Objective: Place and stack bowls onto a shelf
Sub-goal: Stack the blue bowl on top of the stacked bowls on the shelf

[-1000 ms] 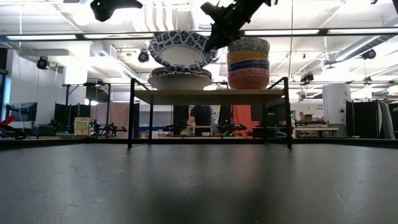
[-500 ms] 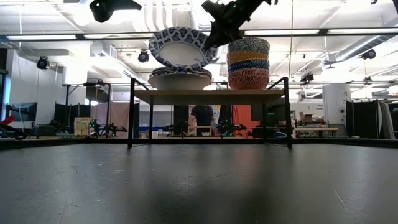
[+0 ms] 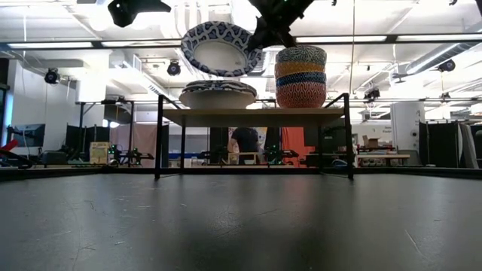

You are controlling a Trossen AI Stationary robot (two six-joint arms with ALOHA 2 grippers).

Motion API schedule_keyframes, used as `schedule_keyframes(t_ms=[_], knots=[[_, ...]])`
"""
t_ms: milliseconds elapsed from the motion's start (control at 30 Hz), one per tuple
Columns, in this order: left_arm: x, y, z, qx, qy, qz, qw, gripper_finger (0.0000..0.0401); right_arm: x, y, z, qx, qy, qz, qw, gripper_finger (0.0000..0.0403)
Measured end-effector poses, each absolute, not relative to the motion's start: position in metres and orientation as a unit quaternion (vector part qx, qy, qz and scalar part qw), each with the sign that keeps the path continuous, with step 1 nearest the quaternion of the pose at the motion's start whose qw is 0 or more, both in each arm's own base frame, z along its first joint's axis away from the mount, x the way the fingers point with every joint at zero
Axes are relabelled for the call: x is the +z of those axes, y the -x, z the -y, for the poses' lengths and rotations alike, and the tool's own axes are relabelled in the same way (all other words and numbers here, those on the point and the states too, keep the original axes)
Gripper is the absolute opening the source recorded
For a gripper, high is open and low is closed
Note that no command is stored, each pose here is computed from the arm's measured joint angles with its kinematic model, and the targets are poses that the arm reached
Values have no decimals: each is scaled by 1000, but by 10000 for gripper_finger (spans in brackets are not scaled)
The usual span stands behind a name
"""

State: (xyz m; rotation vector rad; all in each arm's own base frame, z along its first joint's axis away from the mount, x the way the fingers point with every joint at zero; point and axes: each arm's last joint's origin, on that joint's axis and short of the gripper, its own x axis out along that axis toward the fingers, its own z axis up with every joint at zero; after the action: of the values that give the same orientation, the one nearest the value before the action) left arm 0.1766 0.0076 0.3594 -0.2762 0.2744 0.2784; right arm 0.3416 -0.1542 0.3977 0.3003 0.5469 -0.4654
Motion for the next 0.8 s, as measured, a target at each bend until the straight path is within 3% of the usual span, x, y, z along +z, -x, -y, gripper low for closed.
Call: schedule_keyframes(t_ms=[433, 800], knots=[[359, -177, -8, 140, 140, -135, 971, 195, 397, -342, 154, -227, -147, -268, 925, 15], [359, -176, -8, 153, 132, -134, 970, 195, 398, -343, 155, -228, -145, -260, 927, 119]])
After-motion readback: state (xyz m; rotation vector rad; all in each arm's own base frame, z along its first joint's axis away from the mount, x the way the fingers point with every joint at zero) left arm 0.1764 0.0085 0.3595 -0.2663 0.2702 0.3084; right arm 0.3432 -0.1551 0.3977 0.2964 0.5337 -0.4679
